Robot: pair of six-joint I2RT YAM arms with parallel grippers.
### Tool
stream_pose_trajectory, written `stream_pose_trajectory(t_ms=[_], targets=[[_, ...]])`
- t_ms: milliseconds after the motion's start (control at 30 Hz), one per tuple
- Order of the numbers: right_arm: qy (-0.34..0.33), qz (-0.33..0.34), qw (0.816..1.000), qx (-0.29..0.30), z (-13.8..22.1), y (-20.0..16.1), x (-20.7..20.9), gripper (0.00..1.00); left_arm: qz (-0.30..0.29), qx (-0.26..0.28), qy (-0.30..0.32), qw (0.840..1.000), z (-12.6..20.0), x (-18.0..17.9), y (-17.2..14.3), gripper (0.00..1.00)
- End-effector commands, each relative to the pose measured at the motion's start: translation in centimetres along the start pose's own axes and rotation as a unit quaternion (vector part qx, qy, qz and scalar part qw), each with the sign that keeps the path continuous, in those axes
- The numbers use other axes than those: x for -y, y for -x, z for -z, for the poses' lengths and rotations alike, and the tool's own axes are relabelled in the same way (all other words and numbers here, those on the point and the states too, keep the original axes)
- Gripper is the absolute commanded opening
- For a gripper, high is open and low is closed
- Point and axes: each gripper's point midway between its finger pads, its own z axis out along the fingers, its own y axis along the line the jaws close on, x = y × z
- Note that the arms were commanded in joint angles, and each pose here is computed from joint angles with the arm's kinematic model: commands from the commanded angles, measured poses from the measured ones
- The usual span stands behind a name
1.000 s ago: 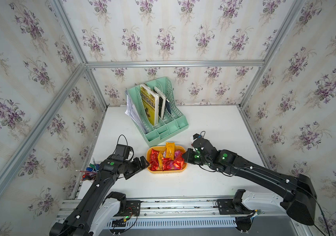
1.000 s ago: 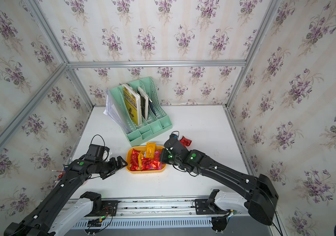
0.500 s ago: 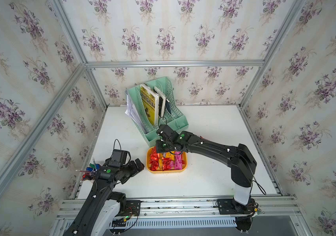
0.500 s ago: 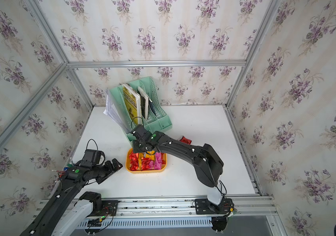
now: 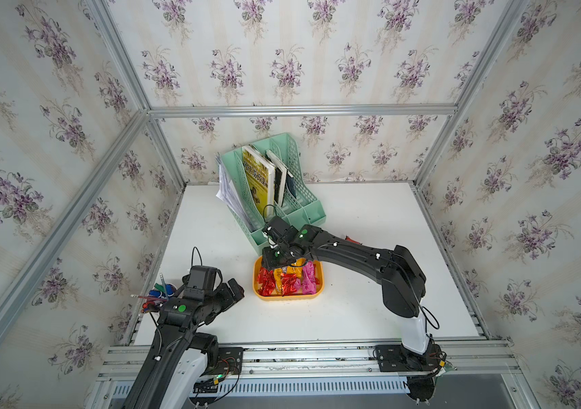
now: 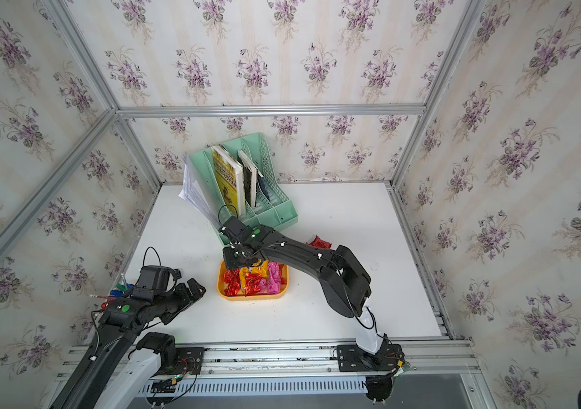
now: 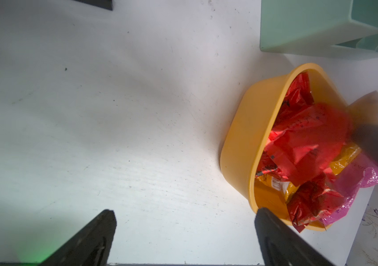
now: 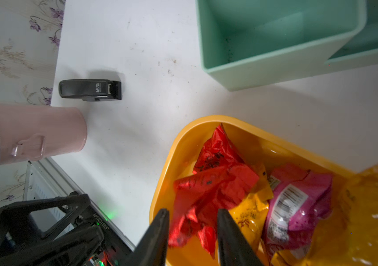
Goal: Put the tea bags into the storage box
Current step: Place the tea bag in the storage box, then pick up the tea bag from the center of the board.
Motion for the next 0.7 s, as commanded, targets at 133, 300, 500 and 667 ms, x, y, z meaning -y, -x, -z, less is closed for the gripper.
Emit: stream_pose_trajectory(t_ms=[133,300,500,667], targets=[[0.001,-0.036,0.997,0.067,4.6,1.1,0.7,0.62,-0.024,-0.013,-0.017,0.999,0.2,1.3,0.3,0.99],[-0.041,-0.111,0.986,0.117,7.9,0.8,5.7,0.63,-0.041,-0.017,-0.029,0.999,0.3,2.6,1.0,0.99],[-0.093,-0.237,0.952,0.17,11.7,-1.9,14.9,0.67,-0.056,-0.037,-0.04,0.997,-0.3,4.1,1.7,0.99],[-0.105,-0.325,0.917,0.206,14.3,-5.3,21.4,0.77,-0.067,-0.046,-0.038,0.996,-0.9,4.7,2.3,0.99]])
